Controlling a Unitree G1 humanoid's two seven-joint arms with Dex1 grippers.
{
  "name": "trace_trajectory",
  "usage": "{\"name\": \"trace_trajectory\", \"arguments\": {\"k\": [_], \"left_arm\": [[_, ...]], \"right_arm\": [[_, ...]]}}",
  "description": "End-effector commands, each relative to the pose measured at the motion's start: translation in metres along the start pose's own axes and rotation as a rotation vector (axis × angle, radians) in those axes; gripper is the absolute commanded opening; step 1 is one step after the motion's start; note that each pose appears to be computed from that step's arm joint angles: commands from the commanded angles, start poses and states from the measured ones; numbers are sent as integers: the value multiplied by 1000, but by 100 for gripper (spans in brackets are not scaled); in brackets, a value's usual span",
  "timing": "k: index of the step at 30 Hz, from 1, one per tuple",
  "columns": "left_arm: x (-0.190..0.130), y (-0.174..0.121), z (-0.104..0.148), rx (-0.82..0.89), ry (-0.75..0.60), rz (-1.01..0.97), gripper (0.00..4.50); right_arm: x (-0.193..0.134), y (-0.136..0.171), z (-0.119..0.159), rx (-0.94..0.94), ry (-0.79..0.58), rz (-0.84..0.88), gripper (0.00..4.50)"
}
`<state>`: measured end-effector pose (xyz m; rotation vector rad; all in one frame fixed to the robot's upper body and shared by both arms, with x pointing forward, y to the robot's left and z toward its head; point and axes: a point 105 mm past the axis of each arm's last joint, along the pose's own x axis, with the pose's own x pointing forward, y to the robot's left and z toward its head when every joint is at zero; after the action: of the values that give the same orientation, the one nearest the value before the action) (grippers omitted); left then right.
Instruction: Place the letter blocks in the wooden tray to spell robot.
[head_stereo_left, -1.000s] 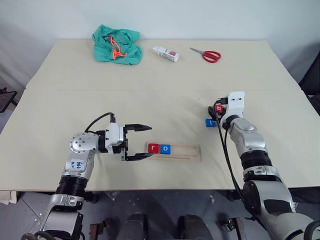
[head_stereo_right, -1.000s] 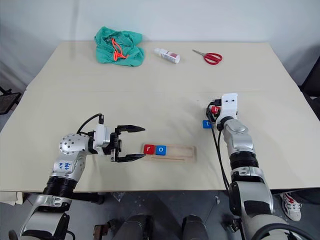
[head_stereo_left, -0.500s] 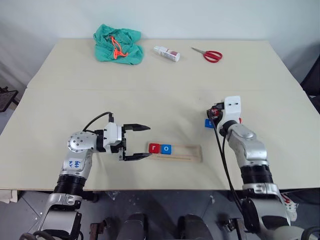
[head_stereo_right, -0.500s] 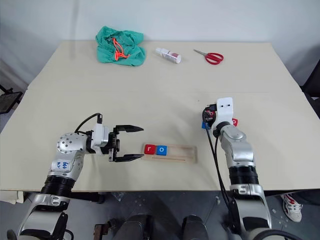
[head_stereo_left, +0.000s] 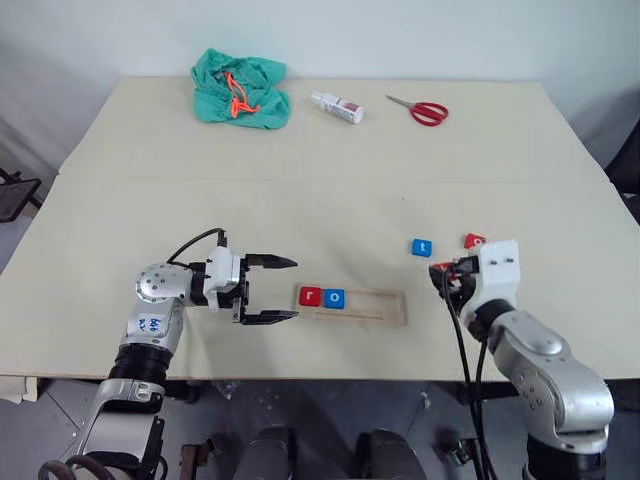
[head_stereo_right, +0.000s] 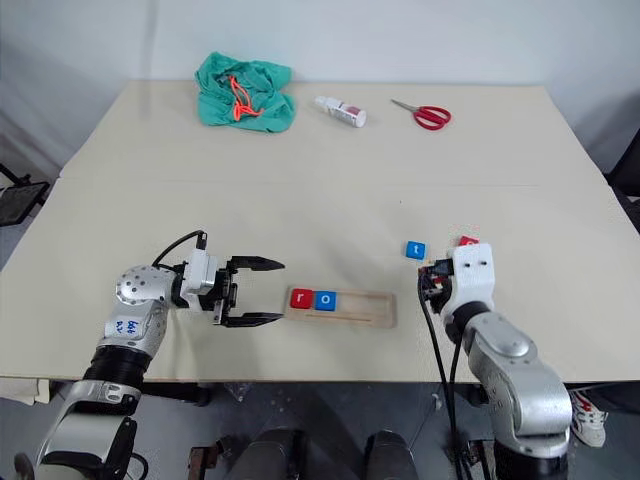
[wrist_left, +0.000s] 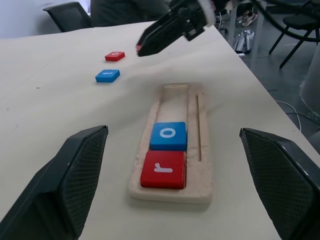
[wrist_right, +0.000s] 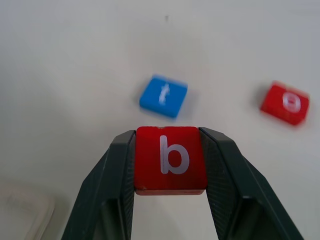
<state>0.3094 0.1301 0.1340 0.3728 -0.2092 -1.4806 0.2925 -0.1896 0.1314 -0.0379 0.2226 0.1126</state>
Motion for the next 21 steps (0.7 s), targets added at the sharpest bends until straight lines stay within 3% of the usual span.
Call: {"name": "trace_trajectory", "arguments": {"k": [1,14,21], "left_arm": [[-5,5,7,40,-11,4,450],[-4,9,9,54,-9,3,450],[-4,10,10,59,-11,4,450]], "right_arm": [[-15,4,0,4,-6,-17,148],[-20,16,-17,35,54,-5,148],[-23,10,-17,25,51,-60,380]]}}
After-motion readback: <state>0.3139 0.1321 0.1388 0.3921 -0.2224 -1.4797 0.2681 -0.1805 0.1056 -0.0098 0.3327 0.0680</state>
